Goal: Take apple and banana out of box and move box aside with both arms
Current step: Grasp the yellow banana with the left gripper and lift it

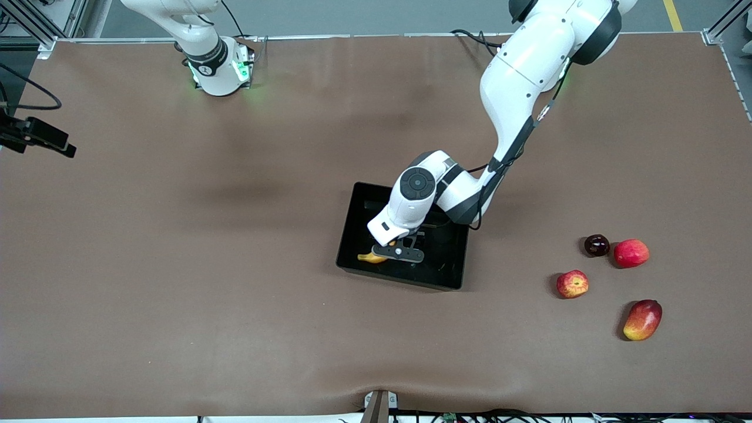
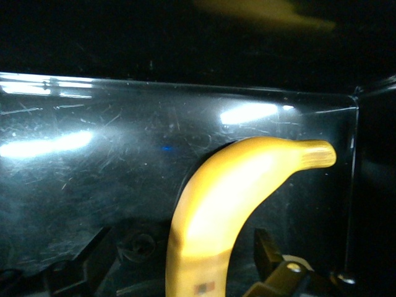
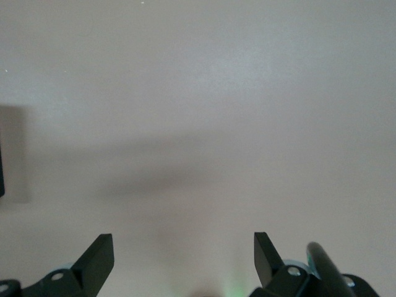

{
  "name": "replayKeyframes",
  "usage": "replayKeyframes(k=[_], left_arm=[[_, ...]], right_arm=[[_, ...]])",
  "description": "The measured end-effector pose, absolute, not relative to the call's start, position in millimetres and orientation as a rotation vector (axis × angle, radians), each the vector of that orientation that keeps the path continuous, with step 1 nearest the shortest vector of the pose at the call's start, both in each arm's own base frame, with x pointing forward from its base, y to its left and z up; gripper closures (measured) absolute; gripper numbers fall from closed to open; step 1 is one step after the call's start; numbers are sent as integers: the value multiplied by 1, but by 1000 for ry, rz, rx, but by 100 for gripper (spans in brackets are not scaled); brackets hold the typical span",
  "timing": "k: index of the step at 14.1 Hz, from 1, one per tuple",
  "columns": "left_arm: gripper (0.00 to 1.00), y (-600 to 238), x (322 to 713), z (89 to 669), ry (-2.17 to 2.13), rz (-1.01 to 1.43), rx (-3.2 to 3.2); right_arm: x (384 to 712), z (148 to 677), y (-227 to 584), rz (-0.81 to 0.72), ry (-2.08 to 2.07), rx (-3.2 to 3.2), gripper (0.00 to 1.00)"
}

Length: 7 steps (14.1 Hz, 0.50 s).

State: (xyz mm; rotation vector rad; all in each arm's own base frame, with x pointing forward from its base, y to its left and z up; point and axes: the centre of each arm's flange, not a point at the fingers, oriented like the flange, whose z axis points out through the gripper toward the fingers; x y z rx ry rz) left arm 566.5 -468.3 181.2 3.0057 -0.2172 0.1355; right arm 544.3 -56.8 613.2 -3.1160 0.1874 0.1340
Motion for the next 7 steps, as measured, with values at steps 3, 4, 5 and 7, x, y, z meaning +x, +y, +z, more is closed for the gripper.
replayKeyframes(k=[3,4,5,7], left_arm=[[23,-468,567,181,-222,142,3007],[33,-469,568,183,-231,153,3008],[46,-469,569,184,-234,162,3007],[64,-468,575,189,-229,182,3006]], right_arm=[[553,596,-57,180,188,-3114,0],[556,591,-57,195,188,-3113,0],[558,585,-58,212,188,-3112,0],[562,576,-58,238,188,-3111,0]])
